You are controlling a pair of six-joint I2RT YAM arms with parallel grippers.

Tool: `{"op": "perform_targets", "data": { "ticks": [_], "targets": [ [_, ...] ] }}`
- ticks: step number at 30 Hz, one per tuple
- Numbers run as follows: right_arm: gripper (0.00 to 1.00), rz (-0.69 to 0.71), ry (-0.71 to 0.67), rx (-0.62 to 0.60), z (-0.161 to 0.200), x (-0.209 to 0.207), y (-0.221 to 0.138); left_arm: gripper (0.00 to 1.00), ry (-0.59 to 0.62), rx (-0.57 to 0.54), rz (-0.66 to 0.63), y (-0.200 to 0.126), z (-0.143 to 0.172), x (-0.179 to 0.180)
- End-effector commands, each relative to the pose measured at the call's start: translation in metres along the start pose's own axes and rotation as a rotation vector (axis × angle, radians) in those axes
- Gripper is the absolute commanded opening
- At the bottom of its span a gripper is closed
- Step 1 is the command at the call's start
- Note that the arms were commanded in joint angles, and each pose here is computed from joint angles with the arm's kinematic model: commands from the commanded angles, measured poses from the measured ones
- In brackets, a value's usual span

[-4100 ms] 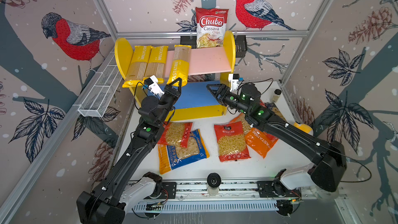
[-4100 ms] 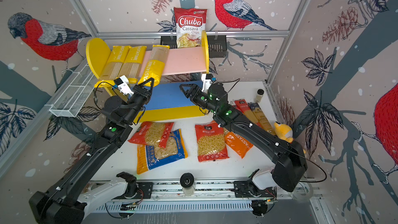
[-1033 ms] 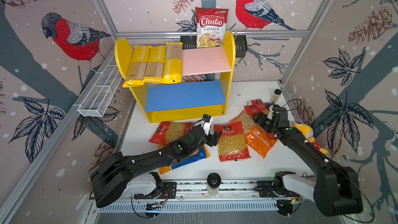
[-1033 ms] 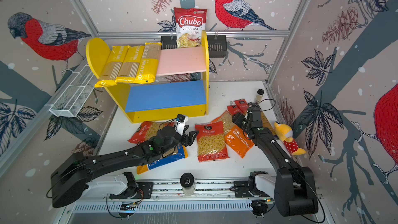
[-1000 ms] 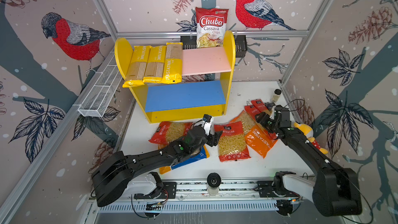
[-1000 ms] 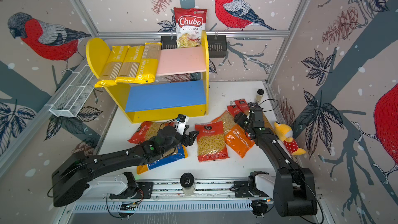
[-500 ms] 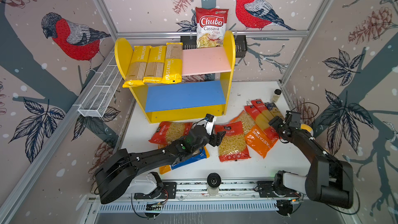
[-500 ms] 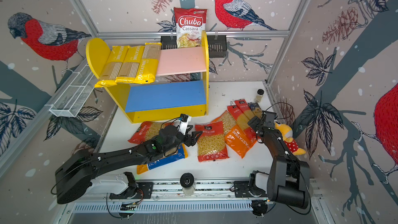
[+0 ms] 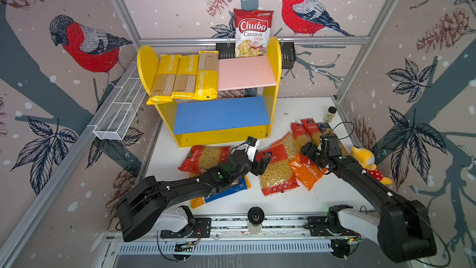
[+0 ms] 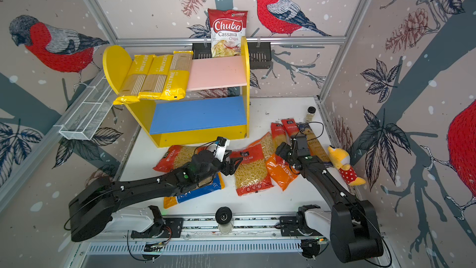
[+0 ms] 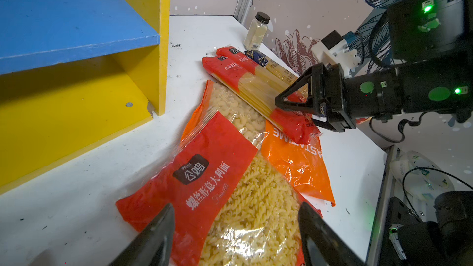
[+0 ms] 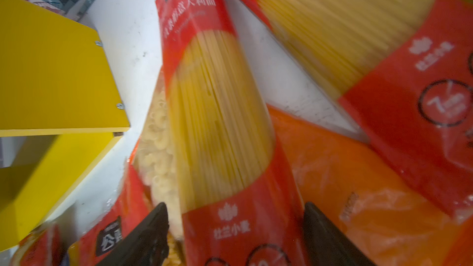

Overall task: Arrange pasta packages on shelves
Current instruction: Rotate the pasta bag, then pick up the pasta bag.

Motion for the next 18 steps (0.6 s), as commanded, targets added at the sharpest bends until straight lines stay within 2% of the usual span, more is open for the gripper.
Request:
{"op": "perform_targets", "data": {
  "ticks": [1, 5, 11, 18],
  "targets": [
    [0.84, -0.032, 0.002, -0.028, -0.022, 0.000, -0.006, 0.75, -0.001, -0.035, 0.022, 0.003, -0.007, -0.003],
    [0.85, -0.026, 0.027, -0.109, -0.051, -0.011, -0.002, 0.74, -0.006, 0.001, 0.020, 0.013, -0.003, -0.003],
    [0.85, -0.049, 0.035, -0.021, -0.058, -0.016, 0.030, 0.75, -0.016, 0.036, 0.064, 0.026, -0.004, -0.009],
    [0.82, -0.050, 0.030, 0.109, -0.044, -0.029, 0.071, 0.74, -0.052, 0.034, 0.100, 0.030, -0.003, -0.012]
  ]
}}
Point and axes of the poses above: each gripper's point midway between its finger pads, its own y axis out along the fingers, its own x axis along the line the jaws close on, z = x × y, the point moved 9 cm from there along -y, back along the fingers, and after that the axes turned 2 degrees about y, right-handed, at the moved point
